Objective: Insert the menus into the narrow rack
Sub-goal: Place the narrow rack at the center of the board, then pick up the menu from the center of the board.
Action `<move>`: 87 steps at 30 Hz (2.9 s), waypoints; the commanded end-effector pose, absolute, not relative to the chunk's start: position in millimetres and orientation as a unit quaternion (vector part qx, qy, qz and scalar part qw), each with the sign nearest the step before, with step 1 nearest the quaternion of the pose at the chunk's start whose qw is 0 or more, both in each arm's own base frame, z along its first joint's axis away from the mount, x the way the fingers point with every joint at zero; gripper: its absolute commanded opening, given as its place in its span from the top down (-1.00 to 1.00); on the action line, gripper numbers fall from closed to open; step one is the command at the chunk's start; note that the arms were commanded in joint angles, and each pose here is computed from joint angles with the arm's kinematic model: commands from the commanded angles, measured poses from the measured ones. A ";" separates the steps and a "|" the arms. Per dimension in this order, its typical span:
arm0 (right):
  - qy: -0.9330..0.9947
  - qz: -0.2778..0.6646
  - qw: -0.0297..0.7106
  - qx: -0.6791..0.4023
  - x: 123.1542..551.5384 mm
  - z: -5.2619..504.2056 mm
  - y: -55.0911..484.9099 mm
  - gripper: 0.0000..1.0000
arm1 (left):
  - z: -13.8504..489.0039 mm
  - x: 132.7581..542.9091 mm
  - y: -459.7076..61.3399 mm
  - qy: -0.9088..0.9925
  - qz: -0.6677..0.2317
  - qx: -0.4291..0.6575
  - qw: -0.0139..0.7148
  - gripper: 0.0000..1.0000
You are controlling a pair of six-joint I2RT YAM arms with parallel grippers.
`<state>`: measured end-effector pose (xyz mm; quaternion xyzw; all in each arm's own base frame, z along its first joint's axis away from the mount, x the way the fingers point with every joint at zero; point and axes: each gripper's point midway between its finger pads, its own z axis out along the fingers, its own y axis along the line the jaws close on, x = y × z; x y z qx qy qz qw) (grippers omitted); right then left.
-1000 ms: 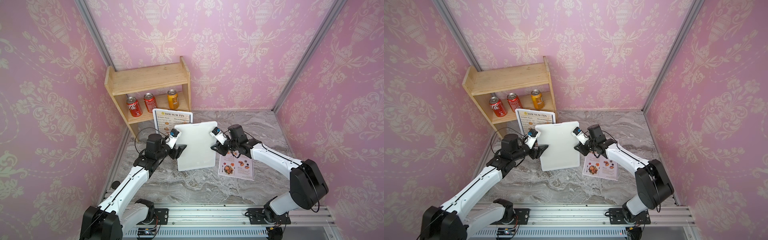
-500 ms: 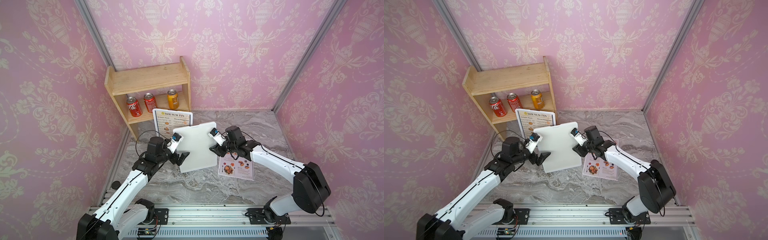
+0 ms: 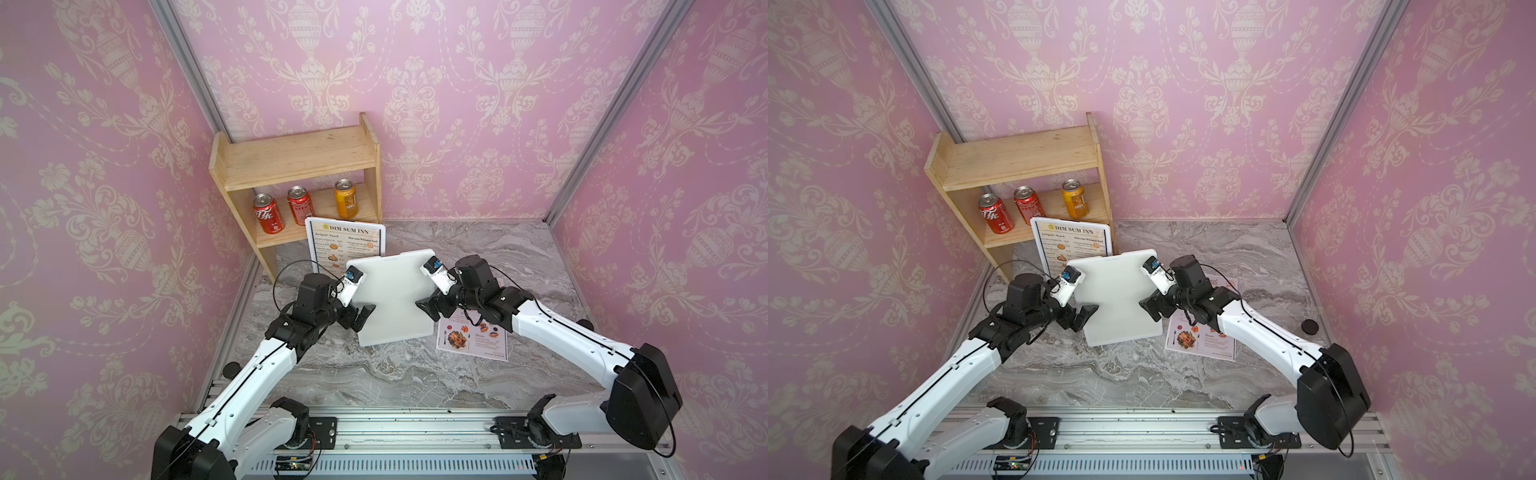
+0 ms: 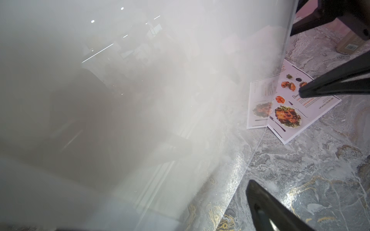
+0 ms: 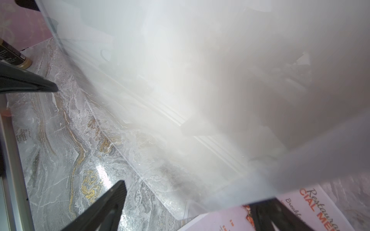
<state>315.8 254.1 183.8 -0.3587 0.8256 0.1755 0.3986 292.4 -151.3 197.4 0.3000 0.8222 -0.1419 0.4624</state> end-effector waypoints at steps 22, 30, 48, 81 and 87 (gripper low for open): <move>0.969 -0.061 0.215 0.107 308.8 123.3 45.6 -1.00 | 316.7 252.6 -105.8 0.758 -0.109 0.193 0.614 -0.99; 0.977 0.002 0.132 0.167 325.4 75.4 29.9 -1.00 | 301.0 236.8 -124.2 0.766 -0.172 0.216 0.581 -0.98; 0.981 0.029 0.061 0.183 321.8 22.7 28.9 -1.00 | 292.5 243.8 -144.0 0.766 -0.183 0.251 0.562 -0.98; 0.977 0.105 0.017 0.185 290.9 -2.2 50.1 -0.36 | 204.1 181.4 -401.1 0.763 -0.231 0.458 0.393 -0.98; 0.973 0.129 0.015 0.193 283.4 0.2 51.6 -0.31 | 175.8 191.8 -439.6 0.769 -0.211 0.452 0.399 -0.98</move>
